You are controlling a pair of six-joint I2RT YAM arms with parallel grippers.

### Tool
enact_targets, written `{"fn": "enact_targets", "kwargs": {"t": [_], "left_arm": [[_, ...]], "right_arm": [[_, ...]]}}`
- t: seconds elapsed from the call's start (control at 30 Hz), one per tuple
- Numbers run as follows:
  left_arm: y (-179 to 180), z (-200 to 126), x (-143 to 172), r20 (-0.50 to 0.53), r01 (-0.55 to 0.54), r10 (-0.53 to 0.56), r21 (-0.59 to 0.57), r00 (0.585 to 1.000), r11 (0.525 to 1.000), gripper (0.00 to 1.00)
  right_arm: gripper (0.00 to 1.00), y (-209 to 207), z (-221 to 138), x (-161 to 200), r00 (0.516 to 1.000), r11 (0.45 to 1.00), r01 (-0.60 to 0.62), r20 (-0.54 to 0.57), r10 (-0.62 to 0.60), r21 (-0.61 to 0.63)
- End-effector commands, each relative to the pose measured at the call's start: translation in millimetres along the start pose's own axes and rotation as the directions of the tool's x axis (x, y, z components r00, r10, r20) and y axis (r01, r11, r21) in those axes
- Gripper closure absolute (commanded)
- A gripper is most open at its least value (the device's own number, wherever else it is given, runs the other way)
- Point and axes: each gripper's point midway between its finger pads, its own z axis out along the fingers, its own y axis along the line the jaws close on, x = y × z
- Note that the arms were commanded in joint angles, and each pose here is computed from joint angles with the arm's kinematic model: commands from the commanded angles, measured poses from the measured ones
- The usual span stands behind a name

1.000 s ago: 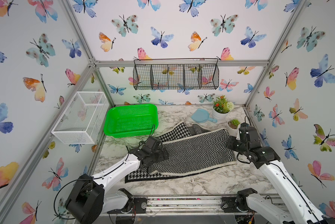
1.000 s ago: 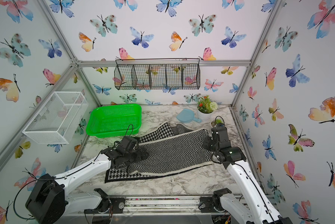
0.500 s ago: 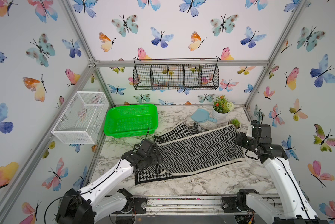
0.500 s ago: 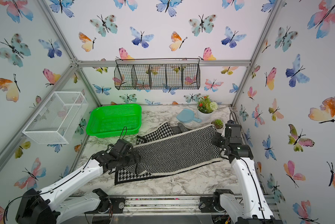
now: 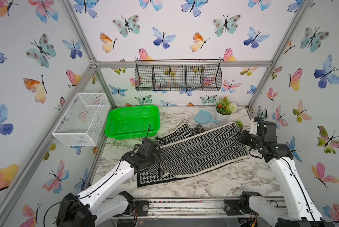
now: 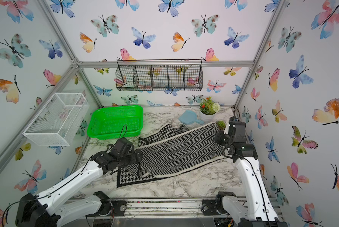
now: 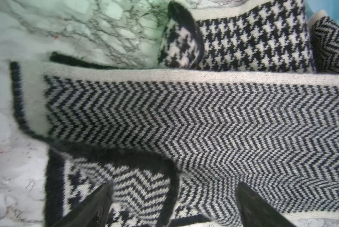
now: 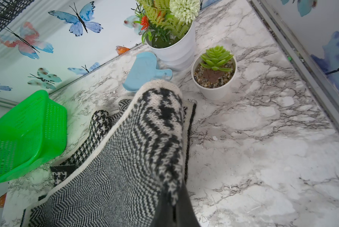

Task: Roll up the scarf and place it into the basket
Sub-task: Flatten out the scarf at the center of the board.

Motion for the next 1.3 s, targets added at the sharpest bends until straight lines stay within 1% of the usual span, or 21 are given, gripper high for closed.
{"fn": "enact_targets", "kwargs": {"t": [0.0,0.1,0.23,0.4,0.47,0.53,0.67,0.87,0.93,1.03,1.17,1.27], "left_arm": [[-44,3,-18,0.016,-0.042,0.04,0.128,0.999,0.991,0.02],[-51,20,-18,-0.009,-0.05,0.052,0.126,0.999,0.991,0.02],[-50,42,-3,-0.068,-0.076,0.084,0.11,0.994,0.991,0.02],[-52,57,18,-0.13,-0.09,0.112,0.162,0.985,0.983,0.02],[-49,57,26,-0.148,-0.097,0.122,0.168,0.981,0.981,0.02],[-39,53,30,-0.151,-0.096,0.118,0.141,0.981,0.985,0.02],[-25,34,41,-0.158,-0.072,0.093,0.134,0.983,0.988,0.02],[8,19,65,-0.215,-0.037,0.048,0.055,0.975,0.998,0.02],[15,14,67,-0.207,-0.013,0.023,0.048,0.978,0.999,0.02],[20,-2,65,-0.168,0.033,-0.023,0.055,0.986,0.998,0.02],[24,-30,53,-0.082,0.082,-0.076,0.084,0.994,0.993,0.02],[30,-45,38,0.013,0.095,-0.096,0.082,0.995,0.992,0.02]], "right_arm": [[0.99,3,-4,-14,0.999,1.0,0.014,0.037,-0.014,-0.008],[0.99,7,-1,-13,0.999,1.0,0.012,0.033,-0.011,-0.028],[0.99,8,2,-12,1.0,0.999,0.011,0.027,-0.01,-0.039],[0.99,8,7,-10,1.0,0.999,0.013,0.019,-0.012,-0.044],[0.99,8,9,-10,1.0,0.999,0.014,0.016,-0.013,-0.044],[0.99,8,10,-11,1.0,0.999,0.015,0.016,-0.014,-0.043],[0.99,5,16,-11,1.0,0.999,0.025,0.006,-0.025,-0.028],[0.99,6,22,-14,1.0,0.999,0.03,0.001,-0.03,-0.028],[0.99,6,23,-15,0.999,0.999,0.032,0.002,-0.032,-0.027],[0.99,6,23,-18,0.999,0.999,0.039,0.007,-0.039,-0.018],[0.99,8,26,-20,0.999,0.999,0.043,-0.002,-0.043,-0.026],[0.99,11,25,-24,0.999,0.998,0.042,0.002,-0.042,-0.039]]}}
